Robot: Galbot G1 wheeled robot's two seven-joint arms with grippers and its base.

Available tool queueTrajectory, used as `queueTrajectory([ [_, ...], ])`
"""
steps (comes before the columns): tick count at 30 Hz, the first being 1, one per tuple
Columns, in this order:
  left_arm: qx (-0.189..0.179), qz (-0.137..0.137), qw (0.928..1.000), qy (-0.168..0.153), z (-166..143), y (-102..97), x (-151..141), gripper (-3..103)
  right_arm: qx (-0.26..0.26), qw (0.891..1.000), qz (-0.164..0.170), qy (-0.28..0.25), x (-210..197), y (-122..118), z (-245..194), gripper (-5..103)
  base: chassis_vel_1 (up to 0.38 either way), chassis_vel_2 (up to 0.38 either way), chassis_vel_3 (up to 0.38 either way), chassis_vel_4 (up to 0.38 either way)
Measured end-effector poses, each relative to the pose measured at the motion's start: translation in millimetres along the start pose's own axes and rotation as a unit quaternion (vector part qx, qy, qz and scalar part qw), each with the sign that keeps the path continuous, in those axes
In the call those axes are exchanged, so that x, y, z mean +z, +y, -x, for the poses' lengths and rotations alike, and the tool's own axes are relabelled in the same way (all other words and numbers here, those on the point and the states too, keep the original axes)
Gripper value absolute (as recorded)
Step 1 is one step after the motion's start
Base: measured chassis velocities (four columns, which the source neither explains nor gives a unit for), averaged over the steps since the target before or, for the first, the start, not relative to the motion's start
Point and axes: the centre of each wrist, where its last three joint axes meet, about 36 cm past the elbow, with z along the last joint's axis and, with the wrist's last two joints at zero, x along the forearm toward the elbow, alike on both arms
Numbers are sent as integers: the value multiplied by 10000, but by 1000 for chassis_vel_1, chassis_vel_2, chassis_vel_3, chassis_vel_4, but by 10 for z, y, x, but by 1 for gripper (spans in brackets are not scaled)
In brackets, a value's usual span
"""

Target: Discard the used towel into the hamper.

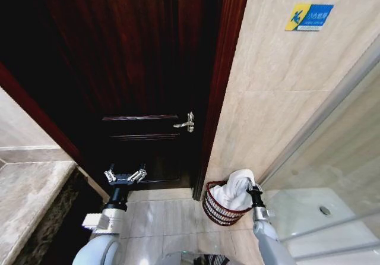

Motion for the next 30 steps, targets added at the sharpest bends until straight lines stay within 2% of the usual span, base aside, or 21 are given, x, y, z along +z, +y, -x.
queueTrajectory([
  [19,0,0,10000,0,0,0,0,100,-273,9951,-2,954,420,-105,-338,5,0,0,0,0],
  [30,0,0,10000,0,0,0,0,100,-334,9893,102,1416,490,-167,-316,5,0,0,0,0],
])
